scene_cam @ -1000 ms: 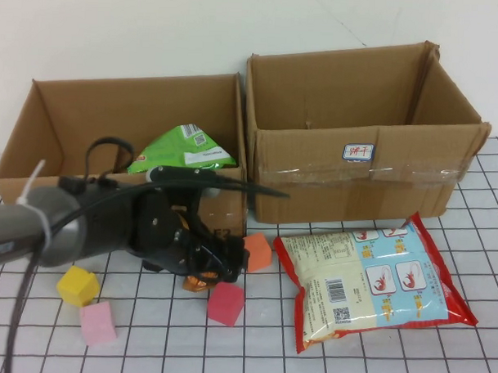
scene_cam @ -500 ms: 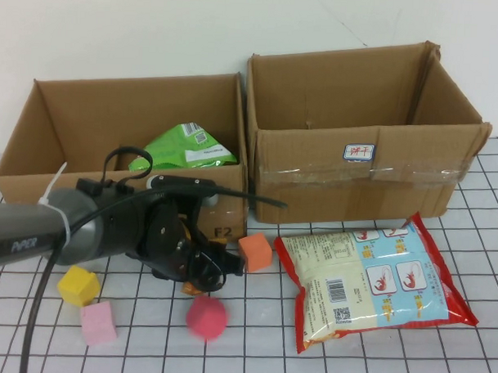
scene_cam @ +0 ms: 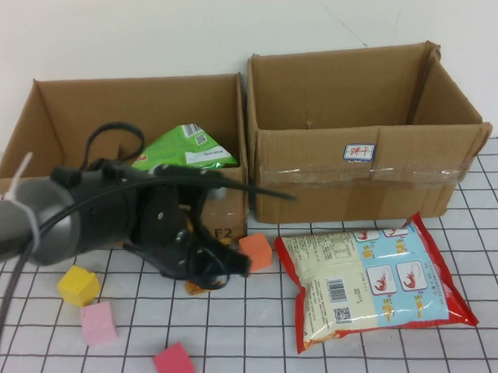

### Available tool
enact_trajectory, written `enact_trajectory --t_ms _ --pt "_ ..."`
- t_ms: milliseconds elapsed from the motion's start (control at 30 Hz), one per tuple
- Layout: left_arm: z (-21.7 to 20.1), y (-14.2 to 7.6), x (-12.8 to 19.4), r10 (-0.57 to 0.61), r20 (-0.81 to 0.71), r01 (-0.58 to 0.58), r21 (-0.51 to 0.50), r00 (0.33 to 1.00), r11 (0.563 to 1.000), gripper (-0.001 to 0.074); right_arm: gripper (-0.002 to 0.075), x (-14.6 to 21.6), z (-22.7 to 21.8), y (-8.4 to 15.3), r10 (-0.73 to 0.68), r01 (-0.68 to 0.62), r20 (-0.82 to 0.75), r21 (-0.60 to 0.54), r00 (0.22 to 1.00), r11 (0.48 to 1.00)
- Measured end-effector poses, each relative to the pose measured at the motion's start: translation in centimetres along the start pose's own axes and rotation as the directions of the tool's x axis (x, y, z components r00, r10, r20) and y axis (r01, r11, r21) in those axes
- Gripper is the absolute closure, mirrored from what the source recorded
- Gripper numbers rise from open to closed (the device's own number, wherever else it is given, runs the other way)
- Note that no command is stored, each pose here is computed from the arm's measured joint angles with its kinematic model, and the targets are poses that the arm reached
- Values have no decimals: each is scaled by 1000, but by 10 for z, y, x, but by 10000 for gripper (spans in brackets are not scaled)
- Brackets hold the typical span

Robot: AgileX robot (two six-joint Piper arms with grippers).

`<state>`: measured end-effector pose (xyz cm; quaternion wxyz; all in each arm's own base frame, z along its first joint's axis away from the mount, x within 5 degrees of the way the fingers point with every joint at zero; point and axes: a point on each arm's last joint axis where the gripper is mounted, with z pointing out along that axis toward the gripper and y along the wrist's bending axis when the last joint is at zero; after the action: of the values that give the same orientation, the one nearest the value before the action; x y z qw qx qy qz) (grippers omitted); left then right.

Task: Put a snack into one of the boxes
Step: Pick up the biscuit, then place the biscuit in the biscuit box

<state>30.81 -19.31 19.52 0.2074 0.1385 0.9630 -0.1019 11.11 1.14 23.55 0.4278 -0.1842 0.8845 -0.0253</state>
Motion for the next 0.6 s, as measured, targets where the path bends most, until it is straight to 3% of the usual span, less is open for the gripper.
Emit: enact_trajectory --t_ms 133,233,433,500,600 --pt "-37 -31 0 70 102 -77 70 992 995 626 725 -1 0 -1 0 0 11 6 1000 1000" --pt "-66 -51 -7 88 265 -128 136 960 982 627 725 -2 0 0 15 -15 18 0 1000 1000" --pt "-116 -74 -55 78 634 -245 180 769 953 628 725 -4 0 1 49 -48 42 -8 998 999" --pt "-125 -78 -74 85 705 -274 159 704 948 628 725 -5 0 1 61 -60 50 -11 997 998" --pt "-123 -79 -103 57 746 -259 158 663 953 629 725 -5 0 1 66 -66 52 -13 996 998"
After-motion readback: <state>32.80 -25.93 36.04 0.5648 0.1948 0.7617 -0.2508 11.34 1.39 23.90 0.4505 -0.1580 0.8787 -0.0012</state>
